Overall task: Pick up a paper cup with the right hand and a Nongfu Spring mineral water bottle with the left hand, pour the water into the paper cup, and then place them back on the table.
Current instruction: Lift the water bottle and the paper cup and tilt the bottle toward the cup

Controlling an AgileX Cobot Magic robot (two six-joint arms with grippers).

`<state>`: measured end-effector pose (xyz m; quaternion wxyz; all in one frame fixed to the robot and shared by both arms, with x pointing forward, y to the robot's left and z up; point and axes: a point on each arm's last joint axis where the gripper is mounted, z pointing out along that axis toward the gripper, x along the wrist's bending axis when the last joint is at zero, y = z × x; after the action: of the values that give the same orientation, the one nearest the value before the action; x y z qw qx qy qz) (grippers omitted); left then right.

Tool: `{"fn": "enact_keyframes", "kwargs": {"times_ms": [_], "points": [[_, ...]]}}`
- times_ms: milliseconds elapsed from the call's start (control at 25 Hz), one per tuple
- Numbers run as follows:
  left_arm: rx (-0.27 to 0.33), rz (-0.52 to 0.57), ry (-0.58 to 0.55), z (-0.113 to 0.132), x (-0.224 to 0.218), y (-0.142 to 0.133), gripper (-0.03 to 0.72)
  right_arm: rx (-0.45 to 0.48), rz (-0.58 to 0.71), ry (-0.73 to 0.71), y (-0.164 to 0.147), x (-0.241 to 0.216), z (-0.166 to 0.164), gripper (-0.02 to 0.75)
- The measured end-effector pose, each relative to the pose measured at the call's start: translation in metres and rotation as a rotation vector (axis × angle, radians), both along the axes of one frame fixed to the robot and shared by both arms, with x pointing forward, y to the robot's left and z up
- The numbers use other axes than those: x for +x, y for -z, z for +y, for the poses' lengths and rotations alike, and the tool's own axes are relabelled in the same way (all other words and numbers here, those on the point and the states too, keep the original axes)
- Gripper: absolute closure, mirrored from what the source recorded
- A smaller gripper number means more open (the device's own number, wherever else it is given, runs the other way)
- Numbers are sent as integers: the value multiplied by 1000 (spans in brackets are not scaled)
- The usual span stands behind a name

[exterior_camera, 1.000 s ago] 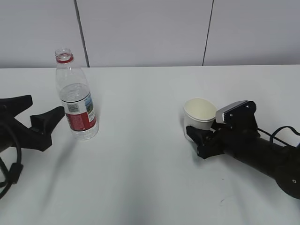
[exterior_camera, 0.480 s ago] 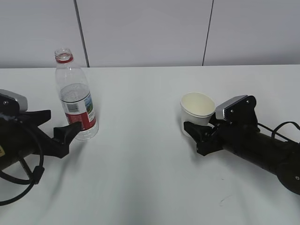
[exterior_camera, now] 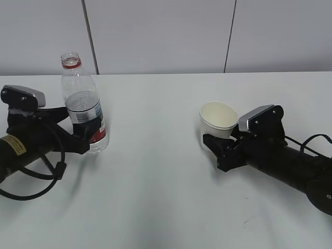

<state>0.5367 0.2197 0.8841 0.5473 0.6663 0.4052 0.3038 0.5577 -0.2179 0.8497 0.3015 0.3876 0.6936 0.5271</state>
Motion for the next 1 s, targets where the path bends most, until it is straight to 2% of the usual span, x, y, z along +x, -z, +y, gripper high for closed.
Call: {"fn": "enact_keyframes", "kwargs": {"times_ms": [160,440,520,760,1000], "points": [[-26,-1,34,-9,17,6,102,2,2,-11,0,-1,1,229],[-30,-8,72,-23,25,12,109,9,5,-16,-1,-1,1,229],[-33,-6,67,-23,26,12,137,13,8,-21,-1,-1,2,229],[-37,-6,55,-22,26,12,293,14,12,-52,0,-3,4,229],[-38,-7,56,-22,26,12,312,33,17,-128,-3,-4,10,229]]}}
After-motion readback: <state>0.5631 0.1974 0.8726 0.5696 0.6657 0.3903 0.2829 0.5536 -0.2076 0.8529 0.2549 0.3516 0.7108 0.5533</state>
